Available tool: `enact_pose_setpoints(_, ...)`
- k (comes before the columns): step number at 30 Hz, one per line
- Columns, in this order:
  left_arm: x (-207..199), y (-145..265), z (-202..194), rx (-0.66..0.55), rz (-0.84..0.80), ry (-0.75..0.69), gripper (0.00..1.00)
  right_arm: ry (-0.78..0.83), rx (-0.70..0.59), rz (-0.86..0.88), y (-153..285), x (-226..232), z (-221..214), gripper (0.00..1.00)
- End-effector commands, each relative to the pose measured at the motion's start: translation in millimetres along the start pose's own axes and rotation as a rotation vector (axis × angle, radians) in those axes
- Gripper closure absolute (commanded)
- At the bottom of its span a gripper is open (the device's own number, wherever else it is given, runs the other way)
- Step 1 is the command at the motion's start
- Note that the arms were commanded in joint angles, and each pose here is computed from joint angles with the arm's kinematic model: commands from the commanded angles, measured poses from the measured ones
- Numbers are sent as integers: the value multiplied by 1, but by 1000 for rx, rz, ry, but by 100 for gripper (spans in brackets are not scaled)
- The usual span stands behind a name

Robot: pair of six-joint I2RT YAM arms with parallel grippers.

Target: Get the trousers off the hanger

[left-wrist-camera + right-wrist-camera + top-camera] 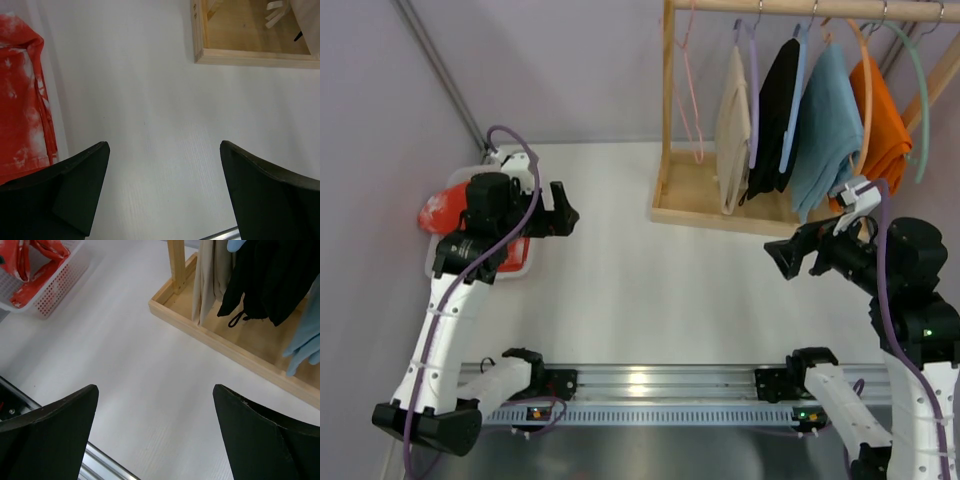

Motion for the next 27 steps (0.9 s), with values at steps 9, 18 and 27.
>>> enact_pose_setpoints(9,-46,35,89,-233,-114,-92,2,-35,-149,-42,19,-8,71,1)
enact_pose_setpoints(18,-150,41,128,-202,-563,-111,10,-63,-156,-48,12,-15,81,1)
enact_pose_setpoints(27,-267,16,117,-165,-784,-61,22,-72,-160,-105,13,-26,88,1)
Point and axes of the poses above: each gripper's point midway between its finger pads, its own y axis back along the fingers, its own x axis along the line the jaws close on, z = x × y, the point moved 2 cm from there along y, back along the fingers, and after that the axes turned 15 degrees about y, right-handed, at the moved point
